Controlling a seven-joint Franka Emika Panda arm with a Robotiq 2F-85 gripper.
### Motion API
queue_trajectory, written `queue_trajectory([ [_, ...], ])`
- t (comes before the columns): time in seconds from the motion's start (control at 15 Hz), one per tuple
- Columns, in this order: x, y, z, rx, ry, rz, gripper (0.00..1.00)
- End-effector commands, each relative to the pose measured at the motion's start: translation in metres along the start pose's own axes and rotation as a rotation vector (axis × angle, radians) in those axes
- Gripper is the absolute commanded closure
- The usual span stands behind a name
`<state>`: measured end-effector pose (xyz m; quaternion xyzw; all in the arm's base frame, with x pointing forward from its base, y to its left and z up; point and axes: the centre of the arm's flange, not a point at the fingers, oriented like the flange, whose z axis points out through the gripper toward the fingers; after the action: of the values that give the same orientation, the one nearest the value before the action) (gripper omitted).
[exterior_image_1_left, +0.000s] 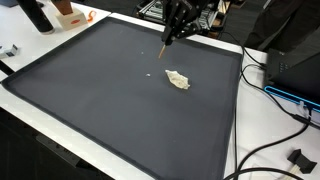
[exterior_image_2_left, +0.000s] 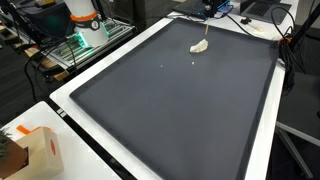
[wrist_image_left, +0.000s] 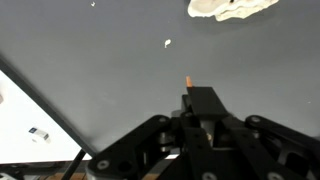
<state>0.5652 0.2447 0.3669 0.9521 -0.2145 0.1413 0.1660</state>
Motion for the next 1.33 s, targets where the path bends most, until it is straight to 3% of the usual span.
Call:
queue_trajectory([
  [0.0, -0.001, -0.023, 0.016, -0.154, 0.034, 0.102, 0.97],
  [0.47, -0.012, -0.042, 0.036, -0.355, -0.005, 0.131, 0.97],
  [1.27, -0.032, -0.068, 0.067, -0.508, -0.052, 0.029, 0.97],
])
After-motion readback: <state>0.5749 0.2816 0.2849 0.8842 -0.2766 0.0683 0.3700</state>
